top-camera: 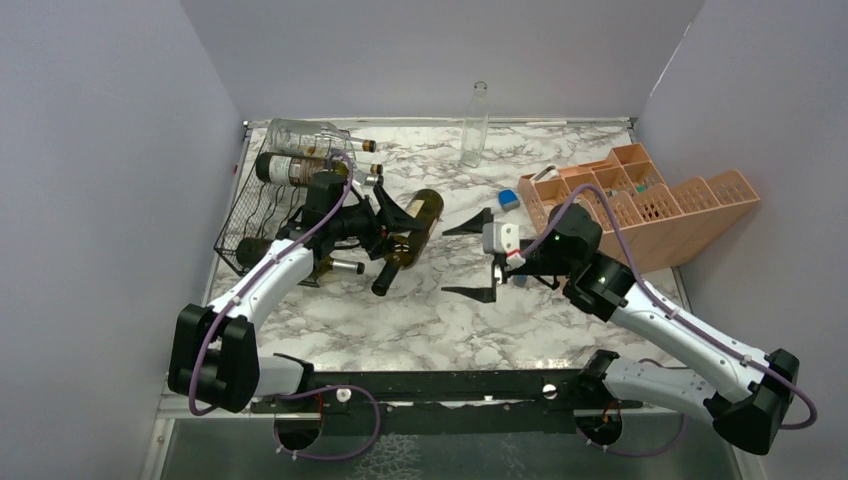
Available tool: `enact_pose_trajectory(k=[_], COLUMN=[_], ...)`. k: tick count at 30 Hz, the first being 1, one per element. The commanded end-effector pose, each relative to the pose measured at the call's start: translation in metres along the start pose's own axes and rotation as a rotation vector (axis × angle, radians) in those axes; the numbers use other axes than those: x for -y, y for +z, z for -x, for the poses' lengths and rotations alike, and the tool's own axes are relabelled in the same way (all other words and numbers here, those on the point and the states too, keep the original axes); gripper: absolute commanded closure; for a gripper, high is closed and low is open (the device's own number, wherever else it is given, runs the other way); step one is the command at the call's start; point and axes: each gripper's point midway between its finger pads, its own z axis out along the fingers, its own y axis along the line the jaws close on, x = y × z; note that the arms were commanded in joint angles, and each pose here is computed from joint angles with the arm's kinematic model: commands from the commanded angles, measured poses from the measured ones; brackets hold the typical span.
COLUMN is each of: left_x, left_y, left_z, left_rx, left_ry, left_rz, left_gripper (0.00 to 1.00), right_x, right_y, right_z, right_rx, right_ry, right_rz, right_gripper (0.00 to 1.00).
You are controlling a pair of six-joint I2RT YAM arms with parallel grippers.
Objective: Take the wine bottle off the wine rack
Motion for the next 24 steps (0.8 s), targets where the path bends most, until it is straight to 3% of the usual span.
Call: enact_pose_trajectory(k=[1, 12, 24], left_x=[0.034, 0.024, 0.022], left_y=[-0.012, -0.015, -0.015], left_z=[-0.008, -0.016, -0.022], left_rx=[-0.021, 0.001, -0.01], left_ry=[0.064, -0.018, -0.027], left_rz=[-0.129, -0.106, -0.096], left_gripper=[0.5, 0.5, 0.5], right_x=[-0.007, -0.022, -0.022], right_y=[0.038, 0.1, 0.117], right_z=[0.008, -0.039, -0.049], right_rx=[0.002, -0.144, -0.121], right_ry=[-0.184, -0.404, -0.481], right_rz=[0.045, 0.1, 0.056], right_gripper=[0.04, 0.14, 0.31])
